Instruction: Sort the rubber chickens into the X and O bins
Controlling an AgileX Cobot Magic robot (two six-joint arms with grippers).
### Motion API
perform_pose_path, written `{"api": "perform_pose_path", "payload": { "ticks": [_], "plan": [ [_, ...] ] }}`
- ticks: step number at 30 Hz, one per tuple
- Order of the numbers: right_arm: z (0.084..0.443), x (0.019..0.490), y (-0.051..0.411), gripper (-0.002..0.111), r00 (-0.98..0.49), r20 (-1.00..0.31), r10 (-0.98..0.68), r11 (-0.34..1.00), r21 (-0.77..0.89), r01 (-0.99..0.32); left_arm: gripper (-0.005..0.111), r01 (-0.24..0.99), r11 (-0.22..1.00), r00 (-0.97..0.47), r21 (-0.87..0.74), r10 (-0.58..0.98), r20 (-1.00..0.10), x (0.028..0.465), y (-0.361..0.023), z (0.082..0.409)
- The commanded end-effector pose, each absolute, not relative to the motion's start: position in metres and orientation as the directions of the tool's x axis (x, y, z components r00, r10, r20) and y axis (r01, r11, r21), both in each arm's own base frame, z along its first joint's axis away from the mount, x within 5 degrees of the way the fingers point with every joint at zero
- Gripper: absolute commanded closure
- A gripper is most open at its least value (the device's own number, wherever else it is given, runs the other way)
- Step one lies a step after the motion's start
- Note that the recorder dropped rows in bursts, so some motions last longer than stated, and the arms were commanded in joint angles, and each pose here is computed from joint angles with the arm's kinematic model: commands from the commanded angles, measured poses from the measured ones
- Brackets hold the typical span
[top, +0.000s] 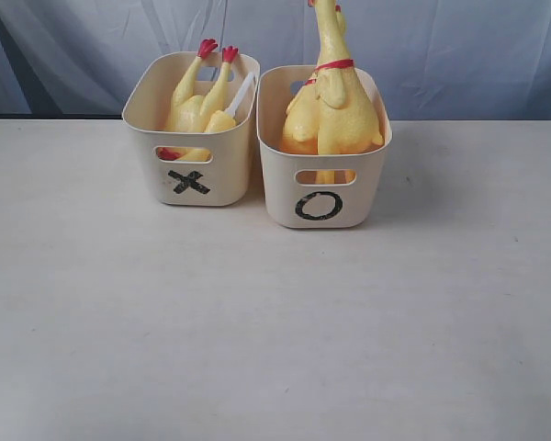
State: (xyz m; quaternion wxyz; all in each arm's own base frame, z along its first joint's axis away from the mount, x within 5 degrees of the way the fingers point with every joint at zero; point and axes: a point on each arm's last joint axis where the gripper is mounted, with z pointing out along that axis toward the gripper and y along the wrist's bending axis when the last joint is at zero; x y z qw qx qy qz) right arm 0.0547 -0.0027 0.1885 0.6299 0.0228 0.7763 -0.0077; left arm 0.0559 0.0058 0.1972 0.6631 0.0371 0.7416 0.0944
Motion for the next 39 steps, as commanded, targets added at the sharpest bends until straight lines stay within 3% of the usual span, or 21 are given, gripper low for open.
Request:
{"api": "perform_pose_path", "payload": {
  "ticks": [1, 39],
  "plan": [
    [0.1869, 0.0544, -0.0039, 0.104, -0.201, -0.979, 0.026, 0.998, 0.012, 0.066, 0.106, -0.065, 0.993, -0.152, 0.099, 0.088, -0.984, 0.0553, 0.0045, 0.192],
    [0.1858, 0.0542, -0.0045, 0.104, -0.209, -0.976, 0.065, 0.995, 0.046, 0.092, 0.107, -0.06, 0.98, -0.156, 0.189, 0.178, -0.971, 0.0553, 0.0053, 0.1923]
  ]
}}
